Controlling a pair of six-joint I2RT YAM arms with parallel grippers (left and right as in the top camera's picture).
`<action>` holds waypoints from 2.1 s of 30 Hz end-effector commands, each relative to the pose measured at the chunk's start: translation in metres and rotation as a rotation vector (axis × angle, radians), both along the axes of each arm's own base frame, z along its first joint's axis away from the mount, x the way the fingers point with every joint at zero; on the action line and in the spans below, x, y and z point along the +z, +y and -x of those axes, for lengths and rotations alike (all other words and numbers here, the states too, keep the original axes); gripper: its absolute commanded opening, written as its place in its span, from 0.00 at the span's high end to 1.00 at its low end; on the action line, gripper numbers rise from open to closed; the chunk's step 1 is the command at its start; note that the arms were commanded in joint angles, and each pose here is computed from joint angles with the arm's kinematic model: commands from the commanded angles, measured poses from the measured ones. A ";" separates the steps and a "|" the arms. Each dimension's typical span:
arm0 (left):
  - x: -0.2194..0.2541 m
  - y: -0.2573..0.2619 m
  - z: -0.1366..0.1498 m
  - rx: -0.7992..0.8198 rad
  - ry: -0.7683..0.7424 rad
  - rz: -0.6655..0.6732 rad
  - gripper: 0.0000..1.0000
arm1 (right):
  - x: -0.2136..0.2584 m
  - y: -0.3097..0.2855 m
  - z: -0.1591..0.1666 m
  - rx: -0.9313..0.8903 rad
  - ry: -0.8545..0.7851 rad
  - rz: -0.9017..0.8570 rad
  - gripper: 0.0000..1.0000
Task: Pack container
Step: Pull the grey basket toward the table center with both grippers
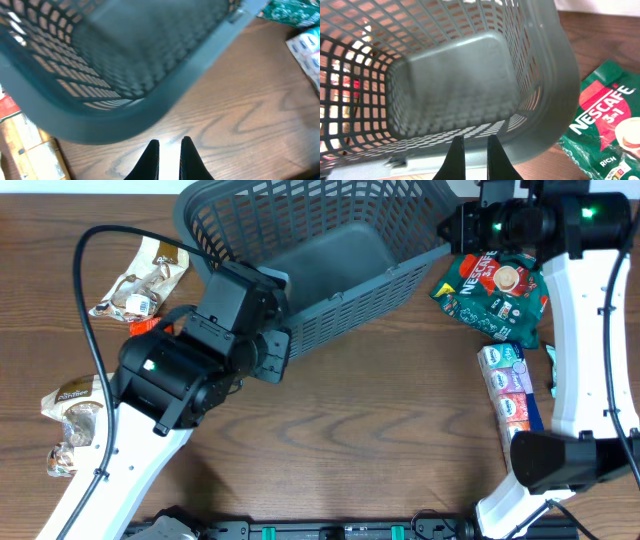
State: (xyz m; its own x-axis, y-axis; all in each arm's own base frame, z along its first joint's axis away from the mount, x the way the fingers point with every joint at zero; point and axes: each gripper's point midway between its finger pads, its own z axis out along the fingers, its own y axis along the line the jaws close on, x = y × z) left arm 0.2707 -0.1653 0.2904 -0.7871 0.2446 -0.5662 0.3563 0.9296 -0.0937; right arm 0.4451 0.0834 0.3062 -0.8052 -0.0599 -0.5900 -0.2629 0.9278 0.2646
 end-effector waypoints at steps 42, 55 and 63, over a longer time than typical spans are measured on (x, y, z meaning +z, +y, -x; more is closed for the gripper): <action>-0.062 -0.017 -0.007 -0.055 0.172 -0.139 0.94 | -0.065 0.012 -0.016 0.119 0.128 0.063 0.99; -0.060 -0.005 -0.020 -0.004 0.114 -0.204 0.94 | -0.072 0.011 -0.004 0.138 0.181 0.072 0.99; -0.057 0.013 -0.036 0.064 0.090 -0.198 0.94 | -0.077 0.010 0.011 0.143 0.244 0.074 0.99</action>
State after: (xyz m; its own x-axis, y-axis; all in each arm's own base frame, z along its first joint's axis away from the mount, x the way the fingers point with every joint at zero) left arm 0.2980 -0.1667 0.2387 -0.8416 0.3087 -0.4432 0.3324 0.9428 0.0254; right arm 0.4364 0.0938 0.2369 -0.8969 -0.1976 -0.3955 -0.3228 0.9040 0.2804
